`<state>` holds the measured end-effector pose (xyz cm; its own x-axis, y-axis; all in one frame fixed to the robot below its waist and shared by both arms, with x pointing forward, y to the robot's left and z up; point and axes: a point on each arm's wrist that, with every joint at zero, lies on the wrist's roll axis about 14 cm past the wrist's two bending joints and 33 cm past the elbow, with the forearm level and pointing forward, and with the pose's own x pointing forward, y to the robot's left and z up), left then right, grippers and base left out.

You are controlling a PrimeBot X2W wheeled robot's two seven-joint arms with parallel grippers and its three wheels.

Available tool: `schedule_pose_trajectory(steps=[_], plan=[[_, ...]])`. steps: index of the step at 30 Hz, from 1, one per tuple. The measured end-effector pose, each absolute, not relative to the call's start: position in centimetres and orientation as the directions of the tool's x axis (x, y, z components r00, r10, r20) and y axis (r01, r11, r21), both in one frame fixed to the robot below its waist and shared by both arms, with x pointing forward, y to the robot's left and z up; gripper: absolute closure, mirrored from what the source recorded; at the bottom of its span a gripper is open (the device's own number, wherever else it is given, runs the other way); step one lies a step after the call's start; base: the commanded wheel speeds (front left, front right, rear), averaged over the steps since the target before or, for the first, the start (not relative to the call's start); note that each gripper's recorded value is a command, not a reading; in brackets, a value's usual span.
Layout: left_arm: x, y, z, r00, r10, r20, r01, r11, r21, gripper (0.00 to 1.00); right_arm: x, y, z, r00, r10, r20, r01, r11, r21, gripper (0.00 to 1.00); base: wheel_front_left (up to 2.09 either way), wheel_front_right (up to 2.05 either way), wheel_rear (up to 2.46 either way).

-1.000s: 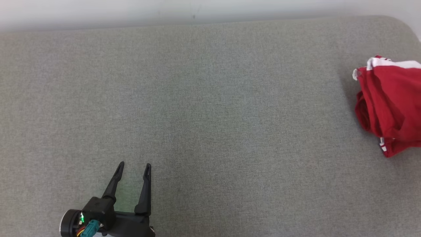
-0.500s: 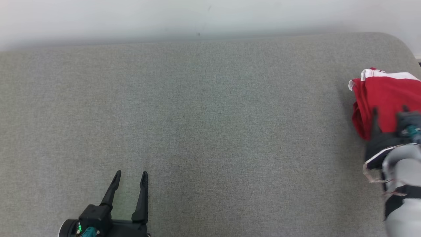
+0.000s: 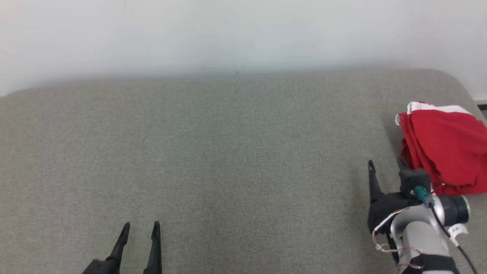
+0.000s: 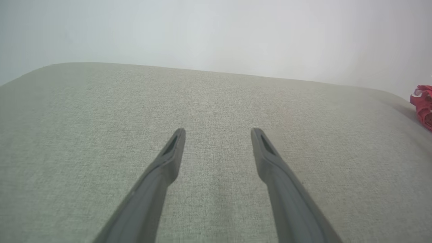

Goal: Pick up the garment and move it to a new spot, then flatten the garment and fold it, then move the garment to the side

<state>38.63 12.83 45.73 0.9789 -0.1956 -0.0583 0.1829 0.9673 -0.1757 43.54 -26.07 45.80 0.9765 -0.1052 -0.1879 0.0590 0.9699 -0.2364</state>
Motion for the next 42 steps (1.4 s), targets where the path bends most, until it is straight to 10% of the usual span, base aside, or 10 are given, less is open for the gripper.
schedule_pose_trajectory(steps=[42], plan=[[35.1, 19.0, 47.0, 1.0, -0.008, -0.026, 0.005, 0.992, -0.126, 0.0, 36.7, -19.1, 47.0, 0.999, 0.03, -0.045, -0.027, 0.998, 0.062, 0.0, 0.0, 0.0, 0.0]])
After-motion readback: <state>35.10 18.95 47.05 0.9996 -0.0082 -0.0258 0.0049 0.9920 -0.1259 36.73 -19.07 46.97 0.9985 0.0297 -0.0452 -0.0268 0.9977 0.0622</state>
